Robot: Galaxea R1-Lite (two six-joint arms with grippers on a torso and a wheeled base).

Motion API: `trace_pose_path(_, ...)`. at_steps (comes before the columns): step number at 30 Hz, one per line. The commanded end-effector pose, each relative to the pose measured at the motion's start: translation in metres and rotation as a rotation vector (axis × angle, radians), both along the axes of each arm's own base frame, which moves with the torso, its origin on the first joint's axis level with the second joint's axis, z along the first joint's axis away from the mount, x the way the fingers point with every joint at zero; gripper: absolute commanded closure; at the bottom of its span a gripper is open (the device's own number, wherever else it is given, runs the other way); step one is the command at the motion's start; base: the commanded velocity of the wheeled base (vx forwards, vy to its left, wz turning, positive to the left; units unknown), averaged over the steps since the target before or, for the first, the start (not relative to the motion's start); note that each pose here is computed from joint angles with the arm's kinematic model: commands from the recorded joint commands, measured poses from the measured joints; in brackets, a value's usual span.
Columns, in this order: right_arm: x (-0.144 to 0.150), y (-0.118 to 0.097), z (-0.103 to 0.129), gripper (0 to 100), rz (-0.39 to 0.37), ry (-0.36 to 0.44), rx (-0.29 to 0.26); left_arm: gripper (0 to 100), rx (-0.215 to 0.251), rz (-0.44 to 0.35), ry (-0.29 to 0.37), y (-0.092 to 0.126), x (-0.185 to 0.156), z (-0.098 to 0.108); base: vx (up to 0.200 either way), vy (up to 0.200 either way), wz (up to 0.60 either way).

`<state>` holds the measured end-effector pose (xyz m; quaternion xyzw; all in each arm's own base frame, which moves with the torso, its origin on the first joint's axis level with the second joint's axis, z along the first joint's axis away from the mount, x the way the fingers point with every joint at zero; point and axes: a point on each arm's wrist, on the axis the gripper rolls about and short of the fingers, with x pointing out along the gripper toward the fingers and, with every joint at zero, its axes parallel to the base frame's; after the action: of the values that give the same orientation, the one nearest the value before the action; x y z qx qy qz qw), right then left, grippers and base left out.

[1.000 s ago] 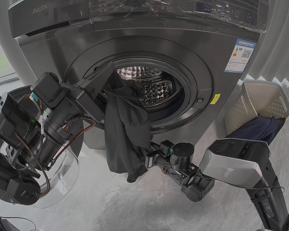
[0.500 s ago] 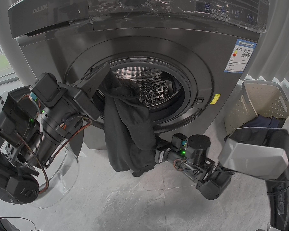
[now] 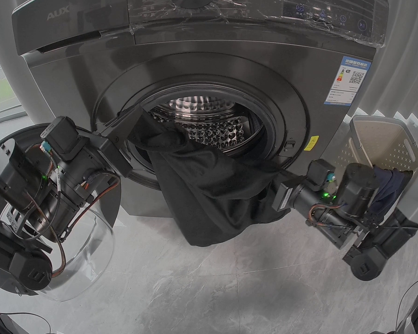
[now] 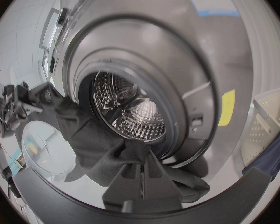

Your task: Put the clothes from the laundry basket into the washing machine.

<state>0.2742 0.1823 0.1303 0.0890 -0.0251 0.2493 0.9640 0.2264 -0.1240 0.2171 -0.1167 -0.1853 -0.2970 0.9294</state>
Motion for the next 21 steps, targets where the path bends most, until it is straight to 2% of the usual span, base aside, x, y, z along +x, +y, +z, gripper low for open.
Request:
trace_pose_path(1,-0.025,-0.032,0.036,100,-0.041,-0.074,0.053,100,0.010,0.037,0.025,0.010,0.003,-0.006,0.000,0.000,0.00)
trace_pose_path(6,-0.041,-0.043,0.043,100,-0.045,-0.081,0.048,100,-0.001,0.051,0.041,0.016,0.006,-0.008,0.000,0.000,0.00)
trace_pose_path(11,-0.033,-0.054,0.046,100,-0.085,-0.099,0.056,100,-0.004,0.071,0.056,0.022,0.009,-0.011,0.000,0.000,0.00)
trace_pose_path(21,-0.031,-0.060,0.043,100,-0.096,-0.090,0.047,100,0.006,0.090,0.070,0.027,0.010,-0.015,0.000,0.000,0.00)
